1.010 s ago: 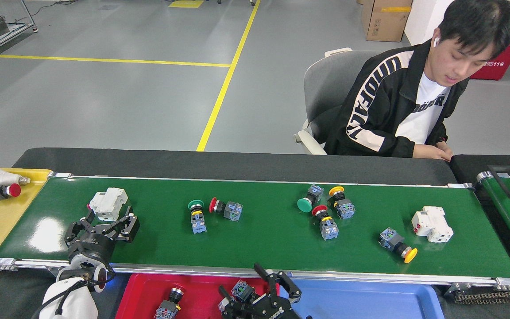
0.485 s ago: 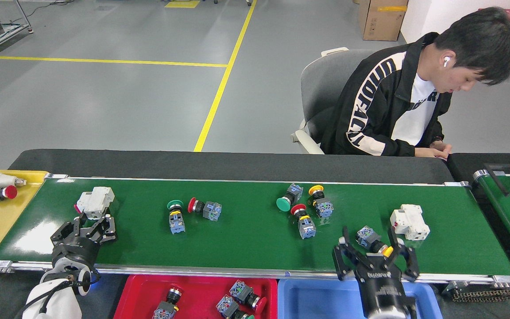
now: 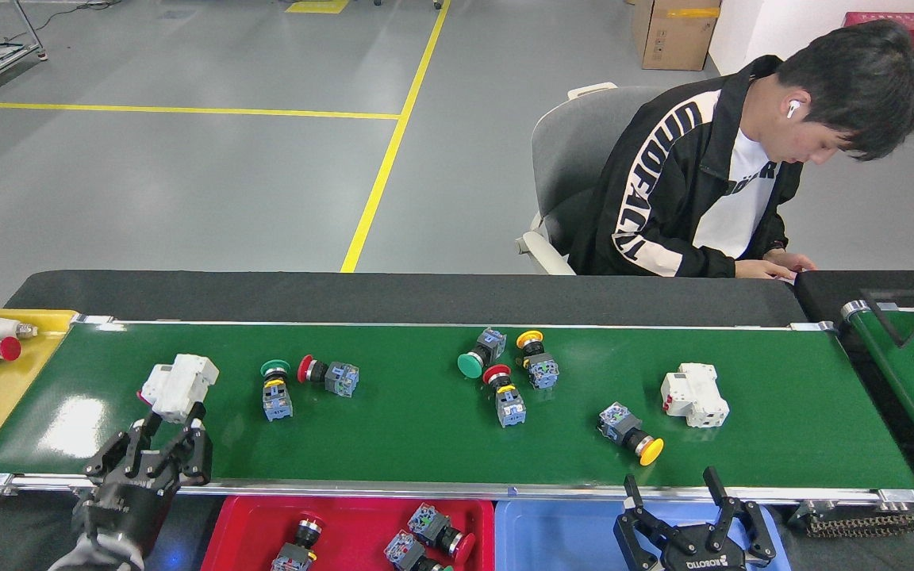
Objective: Pick switch part from conveyor to tray
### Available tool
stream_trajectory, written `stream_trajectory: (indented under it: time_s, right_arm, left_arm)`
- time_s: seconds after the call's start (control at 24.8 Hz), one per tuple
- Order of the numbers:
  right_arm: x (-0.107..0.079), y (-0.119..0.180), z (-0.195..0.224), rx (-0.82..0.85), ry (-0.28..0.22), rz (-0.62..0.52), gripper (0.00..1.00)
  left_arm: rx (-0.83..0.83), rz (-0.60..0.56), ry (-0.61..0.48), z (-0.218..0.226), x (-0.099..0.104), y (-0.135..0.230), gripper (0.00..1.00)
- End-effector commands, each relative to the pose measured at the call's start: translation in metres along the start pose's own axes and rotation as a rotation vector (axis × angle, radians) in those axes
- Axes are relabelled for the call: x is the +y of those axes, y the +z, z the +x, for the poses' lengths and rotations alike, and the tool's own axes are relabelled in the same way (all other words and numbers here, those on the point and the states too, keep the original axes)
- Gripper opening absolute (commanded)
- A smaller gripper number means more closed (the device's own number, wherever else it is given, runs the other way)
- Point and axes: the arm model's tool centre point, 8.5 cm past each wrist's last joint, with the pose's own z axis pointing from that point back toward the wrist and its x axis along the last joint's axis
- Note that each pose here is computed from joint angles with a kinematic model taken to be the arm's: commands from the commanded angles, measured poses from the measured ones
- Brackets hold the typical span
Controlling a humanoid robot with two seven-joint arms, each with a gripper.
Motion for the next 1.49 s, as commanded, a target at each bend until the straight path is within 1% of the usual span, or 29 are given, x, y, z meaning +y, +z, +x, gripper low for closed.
stream_trajectory:
  time_s: [0.0,0.08,0.12,0.2,0.24,0.32,0.36,0.48,0.57,0.65,0.69,0.77,0.81,0.89,0.93,1.01,1.05,1.09,1.17,1.21,1.29,1.33,1.37,1.45]
  right_arm:
    - [-0.004,-0.018,0.003,0.027,-0.007,0.011,0.98]
    - [0.0,-0.036,0.009,0.039,-0.017,0.049,0.98]
    - [-0.001,-0.042,0.012,0.037,-0.019,0.051,0.98]
    - [-0.006,-0.055,0.019,0.036,-0.018,0.05,0.96]
    - [-0.004,-0.058,0.021,0.035,-0.022,0.06,0.93]
    - [-0.002,-0.066,0.027,0.021,-0.026,0.074,0.74]
    - [0.001,-0.069,0.033,0.004,-0.022,0.085,0.67]
    - [0.008,-0.073,0.051,-0.043,-0.01,0.106,0.65]
    - [0.01,-0.071,0.057,-0.07,-0.004,0.114,0.57]
    - [0.011,-0.07,0.064,-0.101,-0.004,0.117,0.58]
    - [0.013,-0.069,0.068,-0.11,-0.008,0.122,0.65]
    - [0.012,-0.069,0.078,-0.119,-0.032,0.122,0.76]
    - [0.012,-0.069,0.081,-0.12,-0.038,0.121,0.78]
    - [0.014,-0.069,0.082,-0.121,-0.039,0.127,0.77]
    - [0.015,-0.069,0.082,-0.123,-0.037,0.134,0.75]
    - [0.014,-0.069,0.086,-0.156,-0.034,0.132,0.59]
    - [0.012,-0.071,0.087,-0.175,-0.034,0.127,0.42]
    - [0.01,-0.072,0.089,-0.188,-0.031,0.124,0.17]
    - [0.01,-0.072,0.089,-0.202,-0.028,0.124,0.15]
    - [0.009,-0.072,0.09,-0.212,-0.029,0.121,0.12]
    - [0.006,-0.072,0.094,-0.238,-0.033,0.113,0.11]
    - [0.005,-0.072,0.095,-0.246,-0.038,0.11,0.11]
    - [0.003,-0.071,0.096,-0.252,-0.04,0.104,0.11]
    - [-0.01,-0.071,0.096,-0.264,-0.049,0.072,0.11]
  left_arm:
    - [-0.102,0.074,-0.016,0.024,0.024,0.0,0.04]
    - [-0.193,0.09,-0.027,0.051,0.029,0.014,0.04]
    - [-0.232,0.097,-0.033,0.061,0.032,0.019,0.04]
    - [-0.305,0.09,-0.026,0.088,0.029,0.017,0.04]
    - [-0.325,0.085,-0.031,0.094,0.028,0.017,0.04]
    - [-0.359,0.069,-0.034,0.104,0.023,0.02,0.04]
    - [-0.377,0.056,-0.056,0.109,0.02,0.022,0.04]
    - [-0.444,0.0,-0.164,0.132,0.002,0.033,0.05]
    - [-0.514,-0.016,-0.21,0.16,-0.005,0.035,0.05]
    - [-0.574,-0.022,-0.249,0.183,-0.009,0.037,0.05]
    - [-0.608,-0.025,-0.274,0.197,-0.012,0.038,0.05]
    - [-0.664,-0.011,-0.299,0.226,-0.01,0.037,0.05]
    - [-0.681,-0.003,-0.311,0.237,-0.008,0.038,0.05]
    - [-0.713,0.006,-0.337,0.254,-0.007,0.041,0.05]
    - [-0.731,0.01,-0.346,0.263,-0.007,0.043,0.06]
    - [-0.766,-0.008,-0.364,0.278,-0.011,0.048,0.06]
    - [-0.783,-0.017,-0.375,0.284,-0.014,0.05,0.06]
    - [-0.796,-0.026,-0.388,0.288,-0.018,0.051,0.07]
    - [-0.809,-0.033,-0.406,0.291,-0.02,0.049,0.15]
    - [-0.813,-0.044,-0.413,0.292,-0.022,0.048,0.27]
    - [-0.826,-0.05,-0.418,0.295,-0.023,0.05,0.57]
    - [-0.829,-0.05,-0.42,0.296,-0.024,0.05,0.89]
    - [-0.825,-0.05,-0.413,0.296,-0.024,0.051,1.0]
    - [-0.813,-0.052,-0.397,0.292,-0.023,0.051,1.0]
